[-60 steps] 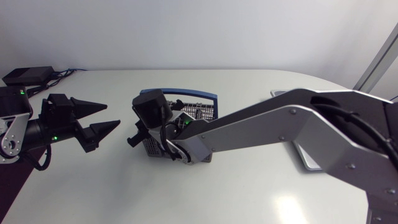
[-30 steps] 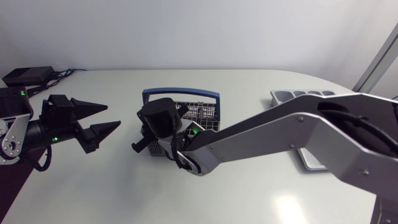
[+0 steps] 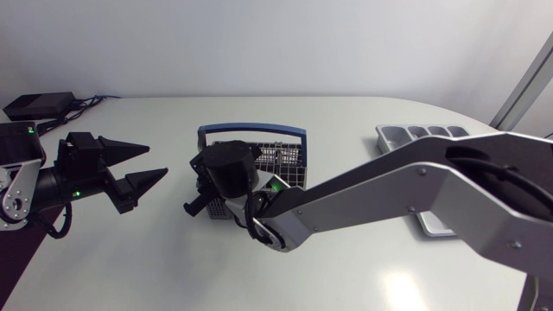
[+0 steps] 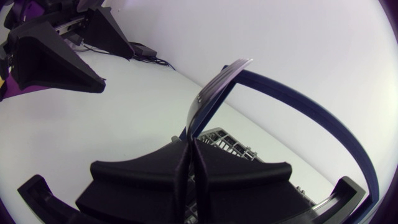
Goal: Unload the cutlery basket into the drawer organizer.
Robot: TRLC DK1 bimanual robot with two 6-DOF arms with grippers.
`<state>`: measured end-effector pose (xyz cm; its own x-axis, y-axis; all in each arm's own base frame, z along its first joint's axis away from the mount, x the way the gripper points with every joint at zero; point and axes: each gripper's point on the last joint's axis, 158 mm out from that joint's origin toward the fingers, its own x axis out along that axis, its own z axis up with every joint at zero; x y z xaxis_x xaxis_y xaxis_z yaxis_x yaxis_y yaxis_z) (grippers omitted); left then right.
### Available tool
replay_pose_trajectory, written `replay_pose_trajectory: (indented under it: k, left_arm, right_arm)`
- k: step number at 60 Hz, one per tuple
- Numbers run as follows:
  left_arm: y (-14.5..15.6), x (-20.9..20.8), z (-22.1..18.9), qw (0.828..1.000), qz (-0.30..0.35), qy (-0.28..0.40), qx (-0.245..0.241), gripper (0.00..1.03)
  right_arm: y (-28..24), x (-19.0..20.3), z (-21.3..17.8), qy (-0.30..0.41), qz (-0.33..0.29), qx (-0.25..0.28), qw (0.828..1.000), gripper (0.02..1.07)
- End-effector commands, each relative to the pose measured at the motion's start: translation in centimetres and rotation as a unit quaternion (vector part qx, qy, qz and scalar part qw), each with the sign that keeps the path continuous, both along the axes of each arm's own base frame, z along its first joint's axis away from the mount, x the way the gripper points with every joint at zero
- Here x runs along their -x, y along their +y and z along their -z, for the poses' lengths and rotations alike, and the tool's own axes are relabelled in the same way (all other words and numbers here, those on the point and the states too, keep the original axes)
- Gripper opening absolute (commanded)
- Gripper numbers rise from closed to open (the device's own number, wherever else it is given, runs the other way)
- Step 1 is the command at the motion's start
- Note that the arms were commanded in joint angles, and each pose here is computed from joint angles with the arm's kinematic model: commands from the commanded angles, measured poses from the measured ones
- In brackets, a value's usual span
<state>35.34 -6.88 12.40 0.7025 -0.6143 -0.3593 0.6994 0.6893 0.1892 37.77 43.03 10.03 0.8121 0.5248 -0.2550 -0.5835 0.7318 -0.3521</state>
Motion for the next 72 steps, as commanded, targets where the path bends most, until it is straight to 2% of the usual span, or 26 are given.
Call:
replay_pose_trajectory:
  k: [1, 19, 34, 53, 72]
  left_arm:
    - [-0.5, 0.8, 0.5, 1.0, 0.01, -0.001, 0.0, 0.89]
    - [-0.7, 0.9, 0.5, 1.0, 0.013, -0.001, 0.0, 0.89]
    - [-1.0, 0.9, 0.3, 1.0, 0.017, -0.003, 0.001, 0.89]
    - [-1.1, 0.8, 0.3, 1.0, 0.019, -0.007, 0.0, 0.9]
    - [-2.1, 1.2, 0.8, 0.999, 0.034, 0.004, 0.002, 0.9]
  right_arm:
    - [0.1, 0.8, -1.8, -0.02, -0.012, -0.009, 1.0, 0.09]
    - [0.2, 1.3, -3.7, -0.058, -0.032, -0.012, 0.998, 0.1]
    - [1.2, 2.9, -5.4, -0.079, -0.09, -0.004, 0.993, 0.1]
    - [1.5, 4.2, -7.1, -0.081, -0.144, 0.003, 0.986, 0.1]
    - [0.6, 4.0, -8.6, -0.077, -0.165, -0.011, 0.983, 0.1]
